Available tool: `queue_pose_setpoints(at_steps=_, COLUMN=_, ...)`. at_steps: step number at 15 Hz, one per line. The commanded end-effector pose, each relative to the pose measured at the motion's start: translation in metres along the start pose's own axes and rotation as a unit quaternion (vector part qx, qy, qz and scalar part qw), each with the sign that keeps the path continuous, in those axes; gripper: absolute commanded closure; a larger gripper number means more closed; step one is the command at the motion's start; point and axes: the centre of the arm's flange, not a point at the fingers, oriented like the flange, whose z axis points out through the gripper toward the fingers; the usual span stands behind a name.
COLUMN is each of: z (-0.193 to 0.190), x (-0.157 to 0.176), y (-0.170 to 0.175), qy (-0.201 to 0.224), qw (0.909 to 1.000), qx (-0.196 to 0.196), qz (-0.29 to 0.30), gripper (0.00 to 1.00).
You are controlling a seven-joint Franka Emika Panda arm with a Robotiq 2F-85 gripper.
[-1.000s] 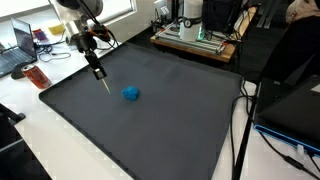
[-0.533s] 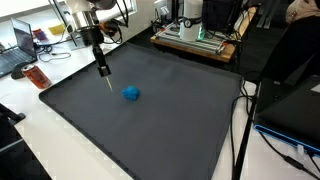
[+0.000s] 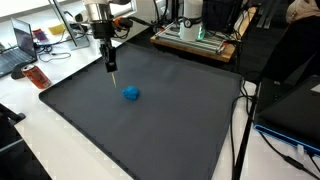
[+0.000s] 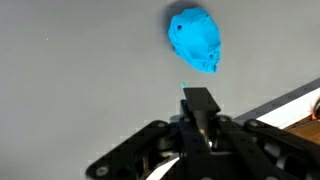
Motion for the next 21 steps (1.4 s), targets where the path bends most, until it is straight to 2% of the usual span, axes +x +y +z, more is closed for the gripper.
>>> queue_pose_setpoints(at_steps=1, z=-0.015, x=-0.026, y=-0.026, qy=0.006, qw=0.9984, qx=-0.04, qz=-0.039, gripper=0.97)
queue_pose_setpoints(at_steps=6, z=-0.016, x=-0.044, y=-0.064, qy=0.031, qw=0.9897, qx=-0.1, qz=-0.098, gripper=0.97)
queue_pose_setpoints(at_steps=8, z=-0.016, x=-0.05, y=-0.08, qy=0.067, qw=0.9839, qx=-0.12, qz=-0.114, gripper=0.97)
queue_pose_setpoints(at_steps=9, z=-0.004, x=-0.035, y=-0.066, qy=0.043, qw=0.9885, qx=-0.095, qz=-0.11, gripper=0.88)
queue_pose_setpoints(at_steps=11, z=-0.004, x=-0.04, y=-0.075, qy=0.059, qw=0.9862, qx=-0.101, qz=-0.117, gripper=0.88)
queue_pose_setpoints(at_steps=15, z=-0.005, x=-0.041, y=-0.072, qy=0.06, qw=0.986, qx=-0.103, qz=-0.117, gripper=0.88)
queue_pose_setpoints(at_steps=16, z=-0.005, x=-0.041, y=-0.072, qy=0.061, qw=0.986, qx=-0.103, qz=-0.116, gripper=0.97)
queue_pose_setpoints(at_steps=21, z=-0.007, x=-0.051, y=-0.098, qy=0.064, qw=0.9737, qx=-0.153, qz=-0.156, gripper=0.97)
